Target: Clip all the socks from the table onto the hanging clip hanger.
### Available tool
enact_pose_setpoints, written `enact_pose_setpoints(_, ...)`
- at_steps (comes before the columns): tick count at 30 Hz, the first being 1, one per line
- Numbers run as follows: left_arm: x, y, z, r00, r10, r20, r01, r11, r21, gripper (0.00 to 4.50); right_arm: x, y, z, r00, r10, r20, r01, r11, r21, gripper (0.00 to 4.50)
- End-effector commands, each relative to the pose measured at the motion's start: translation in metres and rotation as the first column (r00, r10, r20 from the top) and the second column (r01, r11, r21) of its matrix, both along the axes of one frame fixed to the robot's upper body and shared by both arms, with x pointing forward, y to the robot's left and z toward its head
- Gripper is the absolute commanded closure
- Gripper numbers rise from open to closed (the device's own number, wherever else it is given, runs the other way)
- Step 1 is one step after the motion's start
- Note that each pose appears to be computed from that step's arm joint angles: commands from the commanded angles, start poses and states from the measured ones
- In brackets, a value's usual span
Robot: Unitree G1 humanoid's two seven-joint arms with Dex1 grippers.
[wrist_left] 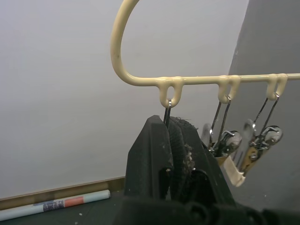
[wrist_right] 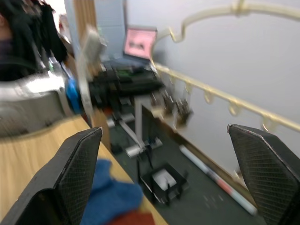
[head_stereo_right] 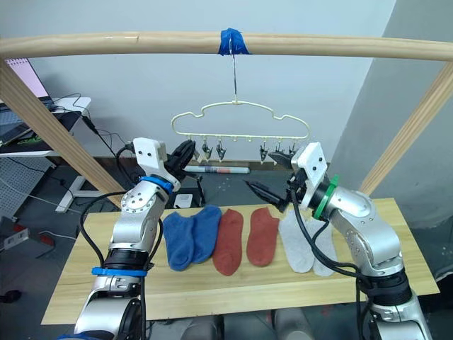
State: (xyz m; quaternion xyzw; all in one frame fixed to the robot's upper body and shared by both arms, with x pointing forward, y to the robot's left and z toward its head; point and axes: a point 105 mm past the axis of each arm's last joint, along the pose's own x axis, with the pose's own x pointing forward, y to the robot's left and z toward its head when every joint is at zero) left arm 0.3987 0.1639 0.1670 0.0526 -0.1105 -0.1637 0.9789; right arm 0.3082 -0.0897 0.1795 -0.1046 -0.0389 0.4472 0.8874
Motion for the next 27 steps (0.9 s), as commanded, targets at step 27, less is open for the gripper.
enact_pose_setpoints(27,-0.073,-0.006,0.006,0.741,-0.475,-0.474,0.317,0.870,-0.377,4.48,0.037,-0.114,-0.184,0.922,-0.257,-0.288,0.002,0.749,-0.663,0.00)
